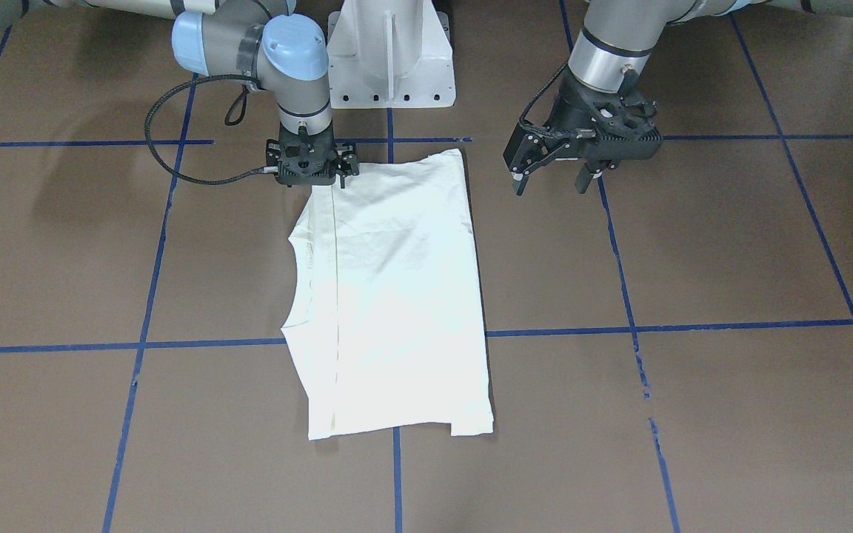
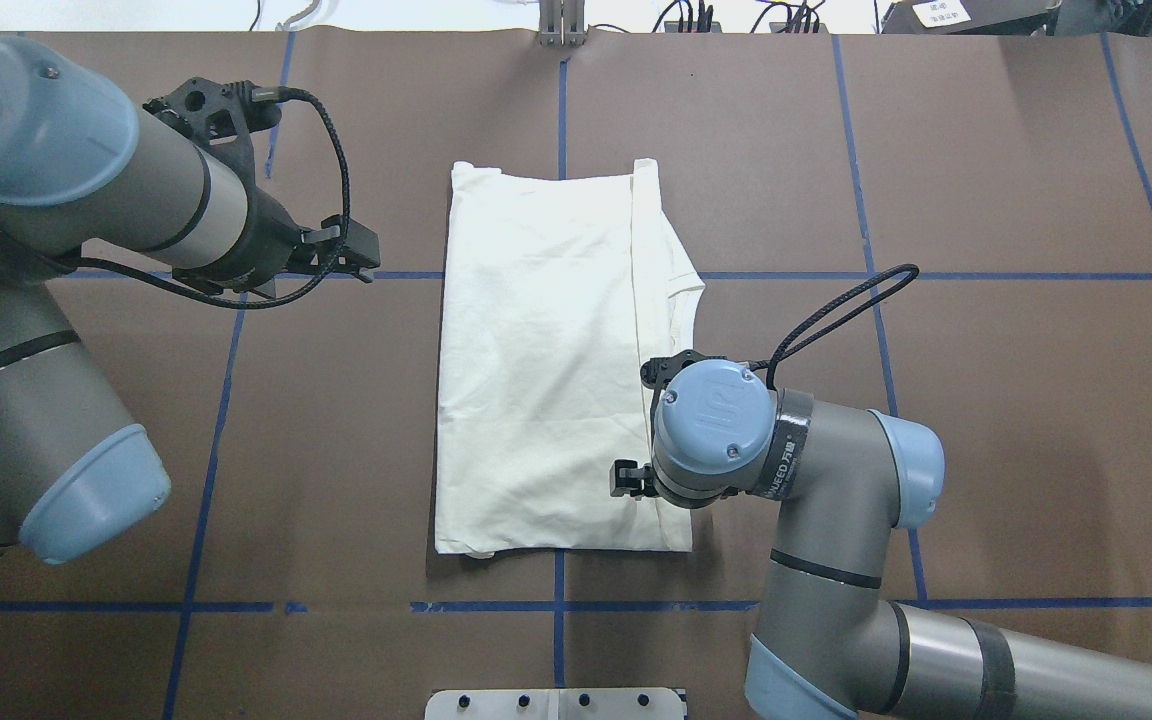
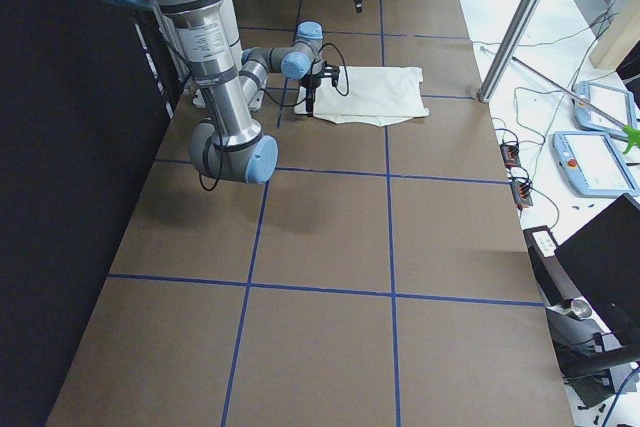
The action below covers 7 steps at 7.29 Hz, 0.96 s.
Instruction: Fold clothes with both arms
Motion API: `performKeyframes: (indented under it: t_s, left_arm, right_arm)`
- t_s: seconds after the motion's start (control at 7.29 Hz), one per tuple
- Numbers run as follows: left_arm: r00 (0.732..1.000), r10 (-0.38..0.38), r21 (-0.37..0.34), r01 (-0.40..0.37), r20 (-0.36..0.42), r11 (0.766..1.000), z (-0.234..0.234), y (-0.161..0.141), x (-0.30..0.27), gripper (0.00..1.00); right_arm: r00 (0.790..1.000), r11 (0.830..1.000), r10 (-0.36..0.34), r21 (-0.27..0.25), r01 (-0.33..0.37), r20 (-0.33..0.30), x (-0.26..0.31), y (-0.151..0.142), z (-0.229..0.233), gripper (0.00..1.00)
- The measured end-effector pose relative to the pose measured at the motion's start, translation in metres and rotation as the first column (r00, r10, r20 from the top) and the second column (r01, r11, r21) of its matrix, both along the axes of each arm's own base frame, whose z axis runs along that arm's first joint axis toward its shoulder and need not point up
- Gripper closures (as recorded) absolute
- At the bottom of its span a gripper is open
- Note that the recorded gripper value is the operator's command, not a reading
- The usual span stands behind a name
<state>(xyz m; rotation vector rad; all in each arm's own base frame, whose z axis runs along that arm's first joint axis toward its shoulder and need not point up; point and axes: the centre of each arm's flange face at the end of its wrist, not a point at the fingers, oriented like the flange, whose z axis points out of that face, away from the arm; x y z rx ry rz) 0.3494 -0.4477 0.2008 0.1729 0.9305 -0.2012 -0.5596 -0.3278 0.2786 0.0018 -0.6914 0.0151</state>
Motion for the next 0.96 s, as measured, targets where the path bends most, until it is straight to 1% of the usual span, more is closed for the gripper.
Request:
performKeyframes:
  t_s: [0.41, 0.96]
  left_arm:
    - [1.000, 0.011, -0.008, -0.011, 0.004, 1.000, 0.003, 0.003, 0.008, 0.00]
    - [1.000, 0.017, -0.010, -0.017, 0.006, 1.000, 0.005, 0.004, 0.012, 0.00]
  right_arm:
    - [0.999, 1.000, -0.011, -0.016, 0.011, -0.041, -0.008, 0.003, 0.006, 0.00]
    - [0.998, 1.000, -0.023, -0.014, 0.022, -0.060, -0.009, 0.002, 0.016, 0.00]
